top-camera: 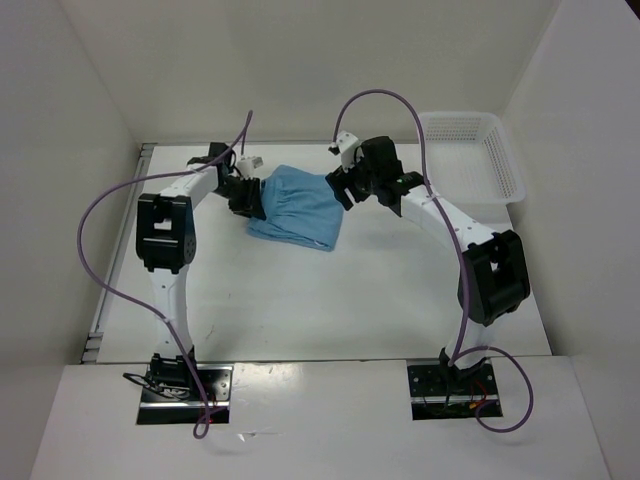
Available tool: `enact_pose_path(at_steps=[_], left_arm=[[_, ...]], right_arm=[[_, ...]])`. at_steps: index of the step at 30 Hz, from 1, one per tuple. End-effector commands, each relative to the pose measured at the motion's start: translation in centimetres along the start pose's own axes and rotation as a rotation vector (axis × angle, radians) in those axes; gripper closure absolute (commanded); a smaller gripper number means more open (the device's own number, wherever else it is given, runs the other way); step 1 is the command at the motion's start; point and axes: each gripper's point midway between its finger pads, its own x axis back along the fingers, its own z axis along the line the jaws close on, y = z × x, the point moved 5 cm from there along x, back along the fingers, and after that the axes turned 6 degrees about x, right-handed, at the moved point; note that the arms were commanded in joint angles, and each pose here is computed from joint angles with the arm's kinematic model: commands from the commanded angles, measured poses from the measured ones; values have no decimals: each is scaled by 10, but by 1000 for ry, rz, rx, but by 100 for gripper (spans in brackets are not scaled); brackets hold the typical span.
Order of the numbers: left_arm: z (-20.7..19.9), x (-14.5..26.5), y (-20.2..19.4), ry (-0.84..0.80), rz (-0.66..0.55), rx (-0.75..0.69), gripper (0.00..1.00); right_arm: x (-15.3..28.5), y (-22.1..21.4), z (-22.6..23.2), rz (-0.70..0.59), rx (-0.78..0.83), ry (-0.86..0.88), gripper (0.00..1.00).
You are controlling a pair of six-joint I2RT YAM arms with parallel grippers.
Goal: Fold and stack the shorts
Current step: Fold the shorts
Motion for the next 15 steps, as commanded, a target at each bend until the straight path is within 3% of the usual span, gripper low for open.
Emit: enact_pose_path(at_steps=[1, 7, 9, 15], left_arm=[[-5, 3, -26, -42, 69, 34, 66], [-16, 15, -54, -84, 88, 48, 64], [-15, 15, -57, -72, 87, 47, 53], [-16, 20, -64, -62, 72, 36, 43]], right_arm=[[8, 31, -13, -100, -8, -38, 18], [7, 30, -11, -105, -27, -29, 18], [6, 27, -8, -100, -39, -17, 18], [11, 32, -9, -125, -43, -26, 18]])
